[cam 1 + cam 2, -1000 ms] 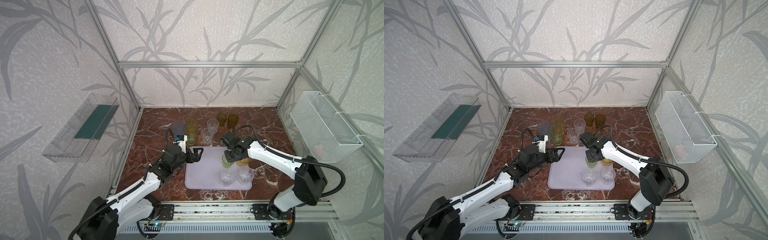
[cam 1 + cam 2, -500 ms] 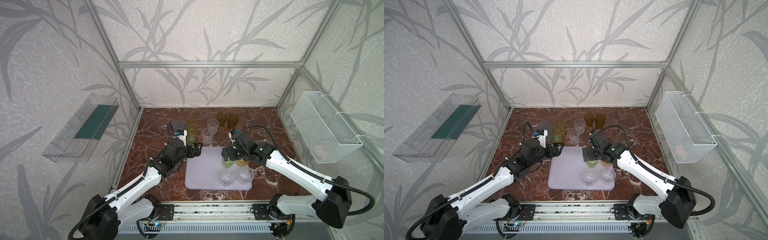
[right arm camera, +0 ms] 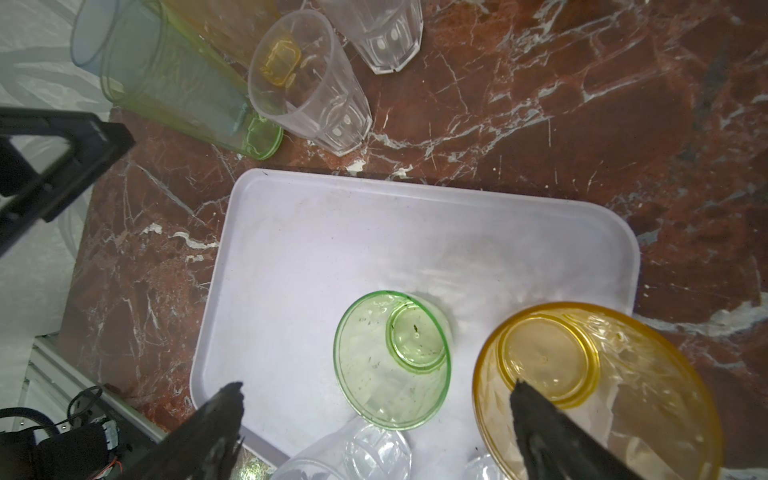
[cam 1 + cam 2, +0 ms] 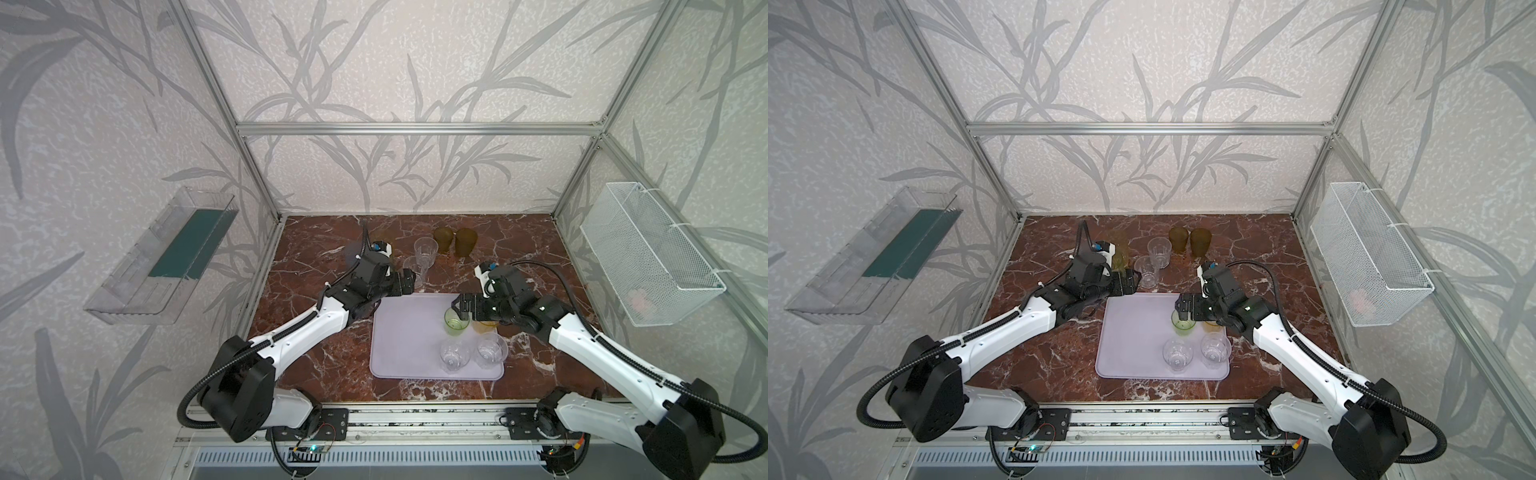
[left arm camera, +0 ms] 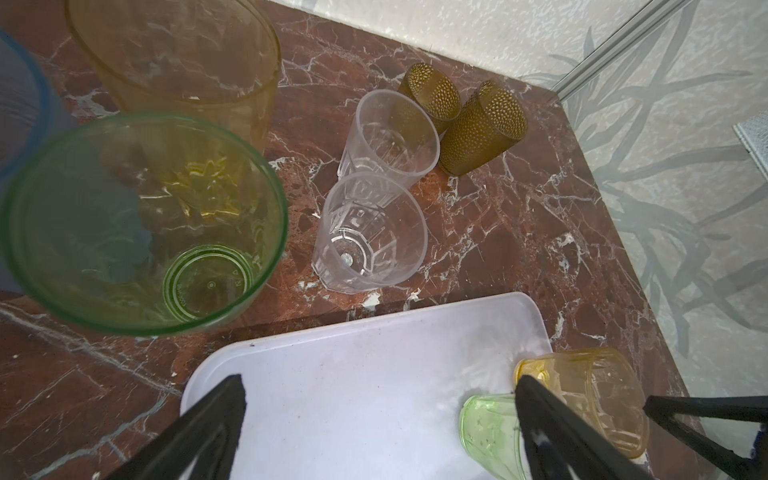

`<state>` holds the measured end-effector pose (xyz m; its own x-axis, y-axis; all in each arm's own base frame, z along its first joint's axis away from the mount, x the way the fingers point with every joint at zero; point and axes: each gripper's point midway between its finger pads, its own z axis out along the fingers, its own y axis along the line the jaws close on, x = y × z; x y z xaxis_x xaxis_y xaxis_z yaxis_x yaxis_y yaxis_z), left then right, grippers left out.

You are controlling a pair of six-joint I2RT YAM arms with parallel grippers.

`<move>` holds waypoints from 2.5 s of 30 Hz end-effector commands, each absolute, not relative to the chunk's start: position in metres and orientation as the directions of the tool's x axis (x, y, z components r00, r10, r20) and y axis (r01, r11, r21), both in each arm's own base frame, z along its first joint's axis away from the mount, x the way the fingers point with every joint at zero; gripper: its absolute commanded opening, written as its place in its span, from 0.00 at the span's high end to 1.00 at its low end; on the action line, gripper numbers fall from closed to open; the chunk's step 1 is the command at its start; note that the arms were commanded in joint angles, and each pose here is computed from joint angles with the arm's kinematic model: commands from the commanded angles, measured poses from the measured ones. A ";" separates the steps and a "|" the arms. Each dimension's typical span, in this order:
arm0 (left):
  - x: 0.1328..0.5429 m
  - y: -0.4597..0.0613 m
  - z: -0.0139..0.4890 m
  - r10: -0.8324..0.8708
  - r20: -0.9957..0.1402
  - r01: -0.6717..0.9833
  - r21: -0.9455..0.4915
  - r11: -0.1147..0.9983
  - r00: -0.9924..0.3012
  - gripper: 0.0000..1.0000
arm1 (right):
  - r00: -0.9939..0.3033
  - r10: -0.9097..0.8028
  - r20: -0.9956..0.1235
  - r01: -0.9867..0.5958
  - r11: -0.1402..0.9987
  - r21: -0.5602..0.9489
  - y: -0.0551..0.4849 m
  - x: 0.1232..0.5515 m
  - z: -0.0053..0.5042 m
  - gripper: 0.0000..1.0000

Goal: Place the glasses into the tray
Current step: Place the glass on the tray, then pick up the glass from the top-center of the table.

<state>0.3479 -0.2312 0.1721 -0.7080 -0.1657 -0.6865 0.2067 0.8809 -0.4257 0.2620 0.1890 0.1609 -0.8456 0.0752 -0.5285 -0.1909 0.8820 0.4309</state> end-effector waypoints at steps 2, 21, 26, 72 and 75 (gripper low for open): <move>0.350 -0.239 0.180 -0.146 -0.690 0.235 -0.426 0.874 -0.709 0.01 | -0.830 0.155 -0.535 -0.178 0.836 0.519 0.186 0.270 0.173 0.01; 0.332 -0.273 0.199 -0.007 -0.766 0.385 -0.331 0.861 -0.642 0.01 | -0.787 0.294 -0.543 -0.017 0.868 0.496 0.142 0.421 0.183 0.07; 0.319 -0.270 0.204 0.025 -0.822 0.436 -0.276 0.856 -0.569 0.01 | -0.789 0.216 -0.576 0.016 0.943 0.332 0.126 0.459 0.174 0.15; 0.301 -0.242 0.189 0.029 -0.843 0.414 -0.233 0.880 -0.537 0.01 | -0.878 0.149 -0.455 0.127 0.989 0.079 0.105 0.544 0.102 0.74; 0.301 -0.244 0.189 0.029 -0.843 0.418 -0.236 0.877 -0.537 0.01 | -0.880 0.148 -0.452 0.124 0.989 0.080 0.106 0.543 0.102 0.80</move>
<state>0.3011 -0.2432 0.1873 -0.5489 0.0305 -0.8353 0.4147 0.8776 -0.2405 0.5449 0.1095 0.0998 -0.8719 0.1498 -0.4661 0.1191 0.9883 0.0949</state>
